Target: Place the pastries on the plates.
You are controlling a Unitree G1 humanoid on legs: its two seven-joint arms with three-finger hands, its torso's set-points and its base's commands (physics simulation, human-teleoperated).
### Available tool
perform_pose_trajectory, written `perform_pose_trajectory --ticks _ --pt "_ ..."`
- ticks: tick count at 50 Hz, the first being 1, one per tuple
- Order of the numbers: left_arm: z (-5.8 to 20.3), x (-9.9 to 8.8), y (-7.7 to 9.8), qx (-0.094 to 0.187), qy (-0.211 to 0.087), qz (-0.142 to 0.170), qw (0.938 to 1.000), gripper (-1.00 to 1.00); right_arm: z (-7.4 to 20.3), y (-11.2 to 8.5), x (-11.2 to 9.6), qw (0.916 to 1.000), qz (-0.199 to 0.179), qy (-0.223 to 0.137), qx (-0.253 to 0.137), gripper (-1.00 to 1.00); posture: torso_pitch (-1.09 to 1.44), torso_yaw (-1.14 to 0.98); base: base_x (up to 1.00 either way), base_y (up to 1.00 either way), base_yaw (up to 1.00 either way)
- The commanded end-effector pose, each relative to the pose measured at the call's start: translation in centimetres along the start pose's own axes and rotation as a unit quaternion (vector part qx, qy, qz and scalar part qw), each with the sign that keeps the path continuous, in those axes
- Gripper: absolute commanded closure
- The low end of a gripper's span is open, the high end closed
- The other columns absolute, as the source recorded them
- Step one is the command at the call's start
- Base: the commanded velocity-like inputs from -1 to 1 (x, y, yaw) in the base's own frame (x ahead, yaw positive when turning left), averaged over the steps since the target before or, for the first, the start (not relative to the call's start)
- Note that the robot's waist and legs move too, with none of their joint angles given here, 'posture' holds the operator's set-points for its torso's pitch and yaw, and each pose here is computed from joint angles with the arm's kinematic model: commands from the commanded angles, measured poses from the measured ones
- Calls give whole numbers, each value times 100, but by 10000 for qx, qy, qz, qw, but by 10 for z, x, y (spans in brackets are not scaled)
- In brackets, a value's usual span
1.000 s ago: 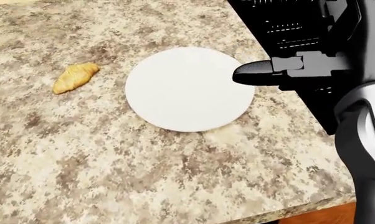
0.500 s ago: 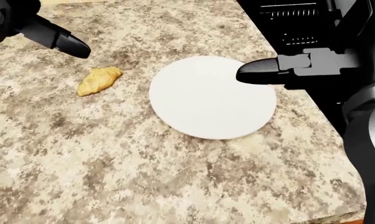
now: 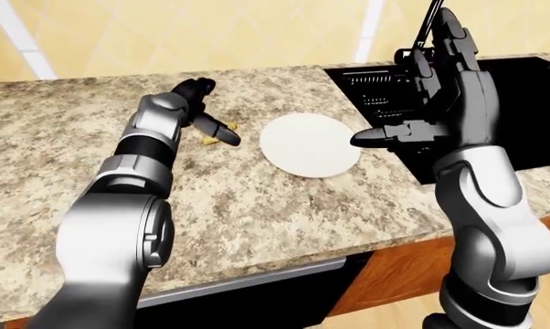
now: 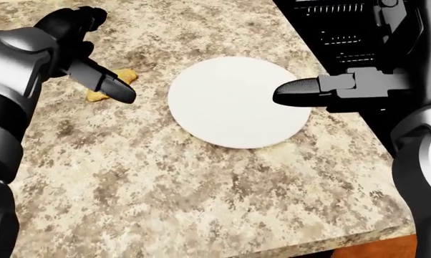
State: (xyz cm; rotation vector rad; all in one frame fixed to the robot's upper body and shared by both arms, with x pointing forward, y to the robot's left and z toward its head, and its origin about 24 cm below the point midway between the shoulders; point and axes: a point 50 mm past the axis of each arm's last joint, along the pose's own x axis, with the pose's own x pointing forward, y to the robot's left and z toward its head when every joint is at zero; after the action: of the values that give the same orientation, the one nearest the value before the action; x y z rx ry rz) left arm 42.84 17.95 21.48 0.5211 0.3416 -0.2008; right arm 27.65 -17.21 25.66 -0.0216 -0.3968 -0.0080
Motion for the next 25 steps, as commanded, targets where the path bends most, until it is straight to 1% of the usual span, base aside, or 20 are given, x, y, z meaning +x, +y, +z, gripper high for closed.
perform_pose_trajectory --ticks 1,3,10,11,14,15,16,18,21,23,24,25 --pt "23 -8 13 81 -451 332 9984 -100 16 -1 0 9991 -8 -419 -21 -100 0 0 0 0 0" --pt "20 -7 12 58 -417 334 9986 -100 16 -1 0 9991 -16 -424 -44 -100 0 0 0 0 0" --pt "11 -5 12 113 -310 389 9987 -100 17 -2 0 9991 -24 -423 -39 -100 0 0 0 0 0" --pt "11 -5 13 133 -299 411 9986 -93 17 -2 0 9991 -16 -423 -37 -100 0 0 0 0 0" --pt "11 -5 13 178 -315 466 9983 -89 17 -2 -1 9991 -17 -421 -41 -100 0 0 0 0 0" --pt "9 -5 14 325 -256 577 9975 -83 17 -1 0 9991 -17 -418 -32 -100 0 0 0 0 0" --pt "9 -4 12 256 -278 521 9979 -79 16 -1 0 9991 -13 -416 -41 -100 0 0 0 0 0" --pt "8 -4 11 265 -289 559 9977 -70 16 -2 0 9991 -22 -414 -35 -100 0 0 0 0 0" --pt "11 -4 13 179 -358 672 9969 -58 16 -2 -1 9991 -24 -423 -39 -100 0 0 0 0 0" --pt "12 -3 11 231 -370 737 9963 -56 15 -1 -1 9991 -16 -422 -33 -100 0 0 0 0 0" --pt "13 -3 10 208 -392 745 9962 -57 16 -1 -1 9991 -17 -429 -21 -100 0 0 0 0 0" --pt "13 -2 8 272 -395 765 9959 -55 16 -2 -1 9991 -23 -430 -20 -100 0 0 0 0 0"
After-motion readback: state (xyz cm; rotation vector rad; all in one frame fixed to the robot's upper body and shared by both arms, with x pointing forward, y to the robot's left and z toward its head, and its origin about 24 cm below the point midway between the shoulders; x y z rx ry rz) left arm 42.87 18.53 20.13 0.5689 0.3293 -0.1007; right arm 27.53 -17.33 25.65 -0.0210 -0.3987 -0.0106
